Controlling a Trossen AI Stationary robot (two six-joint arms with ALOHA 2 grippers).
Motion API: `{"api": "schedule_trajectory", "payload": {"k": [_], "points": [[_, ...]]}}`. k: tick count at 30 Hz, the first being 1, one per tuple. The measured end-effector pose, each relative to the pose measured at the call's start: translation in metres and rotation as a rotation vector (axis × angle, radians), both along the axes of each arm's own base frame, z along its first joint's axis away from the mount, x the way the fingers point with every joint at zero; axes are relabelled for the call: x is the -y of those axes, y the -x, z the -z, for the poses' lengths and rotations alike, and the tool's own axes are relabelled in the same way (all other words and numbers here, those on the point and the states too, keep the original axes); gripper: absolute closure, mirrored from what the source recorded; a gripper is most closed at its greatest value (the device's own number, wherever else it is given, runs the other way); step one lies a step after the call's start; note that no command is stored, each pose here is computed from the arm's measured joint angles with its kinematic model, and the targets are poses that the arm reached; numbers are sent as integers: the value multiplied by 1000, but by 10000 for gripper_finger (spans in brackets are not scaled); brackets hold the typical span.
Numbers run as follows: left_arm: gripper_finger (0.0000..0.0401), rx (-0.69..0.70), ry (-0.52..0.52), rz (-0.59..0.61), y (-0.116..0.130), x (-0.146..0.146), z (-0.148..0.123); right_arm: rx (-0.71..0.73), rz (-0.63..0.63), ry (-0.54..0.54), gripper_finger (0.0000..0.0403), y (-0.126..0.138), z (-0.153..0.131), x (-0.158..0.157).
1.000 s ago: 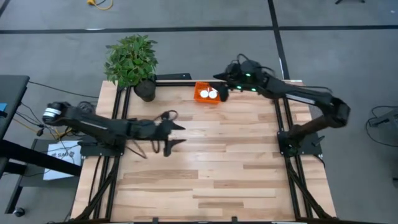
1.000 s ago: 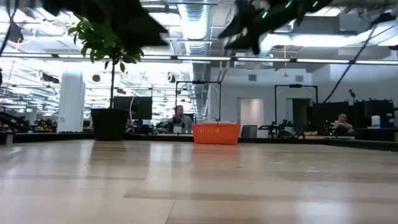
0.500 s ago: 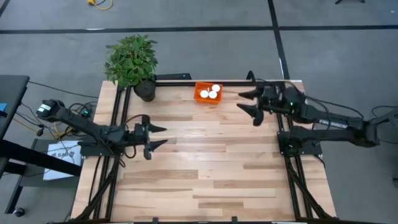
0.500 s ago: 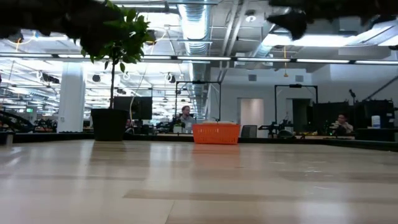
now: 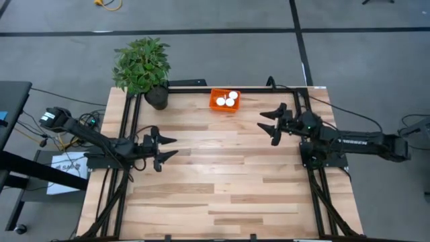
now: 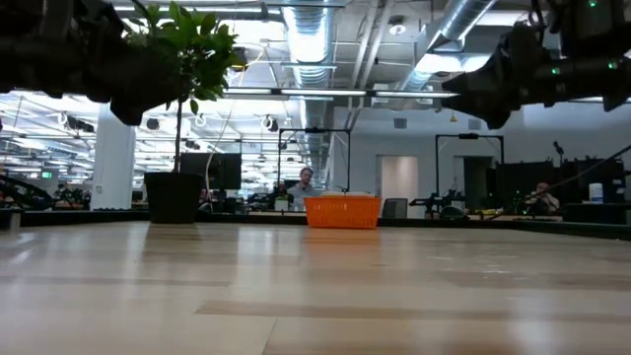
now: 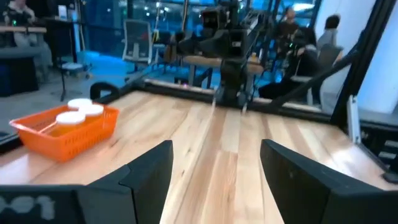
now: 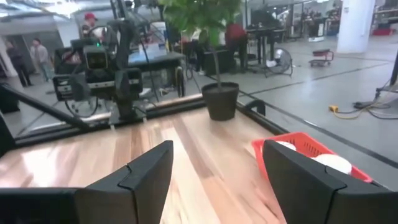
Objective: Pick and place pill bottles into a basket
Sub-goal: Return to Home Position
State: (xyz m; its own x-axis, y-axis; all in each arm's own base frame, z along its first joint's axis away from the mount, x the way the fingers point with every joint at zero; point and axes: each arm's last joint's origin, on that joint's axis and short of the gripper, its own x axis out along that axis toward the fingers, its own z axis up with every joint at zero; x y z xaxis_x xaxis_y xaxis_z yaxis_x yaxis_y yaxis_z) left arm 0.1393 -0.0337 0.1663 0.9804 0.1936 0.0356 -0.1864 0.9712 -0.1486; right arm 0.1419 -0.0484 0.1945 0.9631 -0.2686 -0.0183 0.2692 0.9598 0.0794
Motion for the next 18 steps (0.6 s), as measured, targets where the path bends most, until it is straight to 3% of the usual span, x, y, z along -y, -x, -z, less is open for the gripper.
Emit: {"api": "schedule_trajectory", "payload": {"k": [4,12,18], "points": [[168,-55,27,-8,0,0,6,27,0,15,158,3,8,-1],[168,-48,95,-191,2,-5,8,111,-13,54,158,10,20,-5],[168,-56,109,-169,1,-5,10,147,-8,139,158,11,15,-5]]}}
